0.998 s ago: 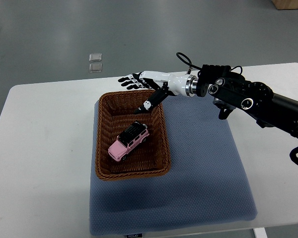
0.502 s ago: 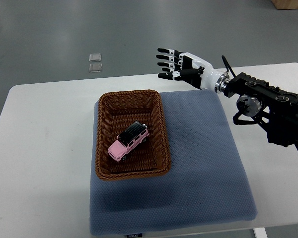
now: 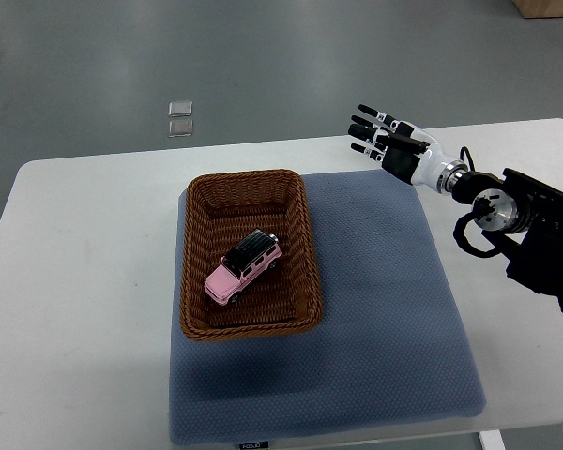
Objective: Place pink car in brown basket
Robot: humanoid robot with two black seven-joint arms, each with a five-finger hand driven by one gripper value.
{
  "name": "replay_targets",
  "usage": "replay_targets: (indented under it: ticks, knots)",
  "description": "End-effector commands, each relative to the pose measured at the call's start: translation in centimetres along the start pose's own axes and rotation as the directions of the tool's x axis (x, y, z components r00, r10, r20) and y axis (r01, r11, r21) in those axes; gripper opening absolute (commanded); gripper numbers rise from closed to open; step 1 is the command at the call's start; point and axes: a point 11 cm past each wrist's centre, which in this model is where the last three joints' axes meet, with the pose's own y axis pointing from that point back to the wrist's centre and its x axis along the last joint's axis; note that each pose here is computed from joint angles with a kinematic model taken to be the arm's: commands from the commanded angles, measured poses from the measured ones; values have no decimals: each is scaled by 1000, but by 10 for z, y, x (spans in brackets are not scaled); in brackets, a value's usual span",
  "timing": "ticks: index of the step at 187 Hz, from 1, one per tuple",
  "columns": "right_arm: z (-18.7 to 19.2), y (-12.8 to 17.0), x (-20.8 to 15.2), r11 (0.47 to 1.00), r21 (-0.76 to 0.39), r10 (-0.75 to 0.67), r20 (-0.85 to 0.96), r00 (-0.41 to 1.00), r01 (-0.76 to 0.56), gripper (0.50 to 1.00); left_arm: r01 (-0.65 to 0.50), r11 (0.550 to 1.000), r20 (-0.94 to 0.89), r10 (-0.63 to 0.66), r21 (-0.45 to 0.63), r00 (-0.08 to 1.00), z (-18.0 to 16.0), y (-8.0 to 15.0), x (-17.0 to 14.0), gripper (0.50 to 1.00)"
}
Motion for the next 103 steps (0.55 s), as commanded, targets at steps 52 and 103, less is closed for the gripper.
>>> replay_targets:
  ticks: [52, 103]
  knots:
    - [0, -1, 0, 1000, 11, 3, 18, 1000, -3, 913, 0, 1000, 0, 0, 0, 1000, 0, 0, 0, 1000]
    - [5, 3, 4, 1000, 2, 5, 17, 1000, -5, 917, 0, 1000, 0, 0, 0, 1000, 0, 0, 0, 1000]
